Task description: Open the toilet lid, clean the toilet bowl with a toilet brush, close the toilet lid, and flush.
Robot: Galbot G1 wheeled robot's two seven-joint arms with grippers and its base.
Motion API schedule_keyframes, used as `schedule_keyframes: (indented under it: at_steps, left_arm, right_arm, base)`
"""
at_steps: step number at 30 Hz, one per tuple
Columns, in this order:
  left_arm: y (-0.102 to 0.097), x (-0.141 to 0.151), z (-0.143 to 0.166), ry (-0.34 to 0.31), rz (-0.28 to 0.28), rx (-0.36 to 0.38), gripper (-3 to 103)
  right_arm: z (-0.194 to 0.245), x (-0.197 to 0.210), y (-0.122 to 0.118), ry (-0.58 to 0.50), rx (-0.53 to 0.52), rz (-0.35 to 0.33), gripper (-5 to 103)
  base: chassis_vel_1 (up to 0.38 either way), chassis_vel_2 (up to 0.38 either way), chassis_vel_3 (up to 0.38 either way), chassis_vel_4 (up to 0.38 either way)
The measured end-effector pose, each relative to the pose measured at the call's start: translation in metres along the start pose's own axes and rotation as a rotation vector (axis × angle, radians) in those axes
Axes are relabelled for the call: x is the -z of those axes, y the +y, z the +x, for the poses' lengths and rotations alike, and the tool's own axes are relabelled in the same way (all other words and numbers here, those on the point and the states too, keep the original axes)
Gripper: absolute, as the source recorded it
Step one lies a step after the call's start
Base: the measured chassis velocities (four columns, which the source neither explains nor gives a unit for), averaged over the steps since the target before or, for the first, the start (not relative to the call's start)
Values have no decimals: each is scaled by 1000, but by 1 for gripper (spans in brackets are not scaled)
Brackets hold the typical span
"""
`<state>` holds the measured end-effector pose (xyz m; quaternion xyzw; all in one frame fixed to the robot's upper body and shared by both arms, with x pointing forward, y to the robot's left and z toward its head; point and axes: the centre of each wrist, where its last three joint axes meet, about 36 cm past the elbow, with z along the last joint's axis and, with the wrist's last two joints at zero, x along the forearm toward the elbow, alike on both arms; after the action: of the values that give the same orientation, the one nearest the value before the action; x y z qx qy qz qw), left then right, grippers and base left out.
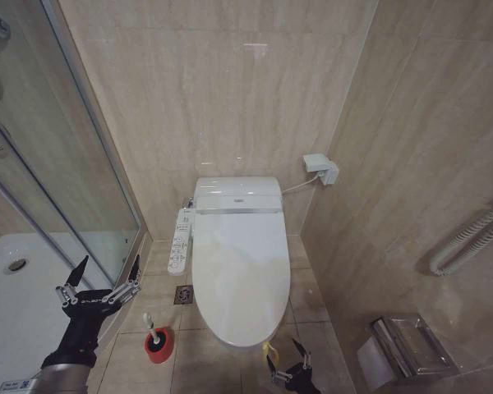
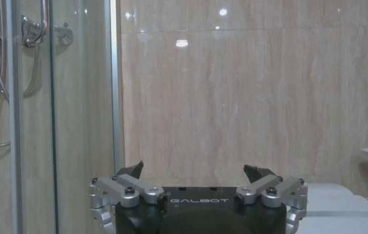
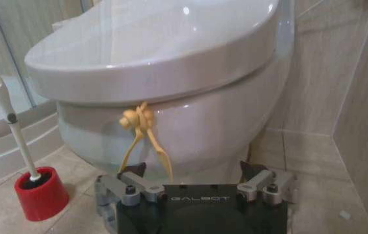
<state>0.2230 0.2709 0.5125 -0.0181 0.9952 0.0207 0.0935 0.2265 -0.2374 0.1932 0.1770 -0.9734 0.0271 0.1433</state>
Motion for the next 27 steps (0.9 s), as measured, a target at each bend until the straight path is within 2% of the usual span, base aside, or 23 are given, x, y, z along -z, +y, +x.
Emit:
schedule_keyframes:
  at_steps: [1, 2, 9, 10, 15, 16, 23, 24, 27]
  left_arm:
    - [0, 0, 0, 0, 0, 0, 100]
    - [0, 0, 0, 0, 0, 0, 100]
    - [0, 0, 0, 0, 0, 0, 100]
    - [0, 0, 0, 0, 0, 0, 100]
    - [0, 0, 0, 0, 0, 0, 100]
    - [0, 0, 0, 0, 0, 0, 100]
    - [0, 0, 0, 0, 0, 0, 100]
    - [0, 0, 0, 0, 0, 0, 100]
    - [0, 0, 0, 0, 0, 0, 100]
  right_arm:
    - [1, 1, -1, -3, 3, 2, 100]
    - [1, 1, -1, -4, 5, 3, 87]
    - [5, -1, 2, -4, 12, 1, 87]
    - [6, -1, 2, -4, 13, 0, 60]
    - [6, -2, 5, -2, 22, 0, 60]
    - [6, -3, 7, 0, 27, 1, 32]
    - [8, -6, 10, 5, 35, 3, 32]
    - [8, -6, 9, 4, 34, 3, 6]
    - [8, -5, 8, 0, 26, 5, 6]
  base:
    - [0, 0, 0, 0]
    - [0, 0, 0, 0]
    - [0, 0, 0, 0]
    - [0, 0, 0, 0]
    - [0, 0, 0, 0]
    - [0, 0, 0, 0]
    - [0, 0, 0, 0]
    - [0, 0, 0, 0]
    - [0, 0, 0, 0]
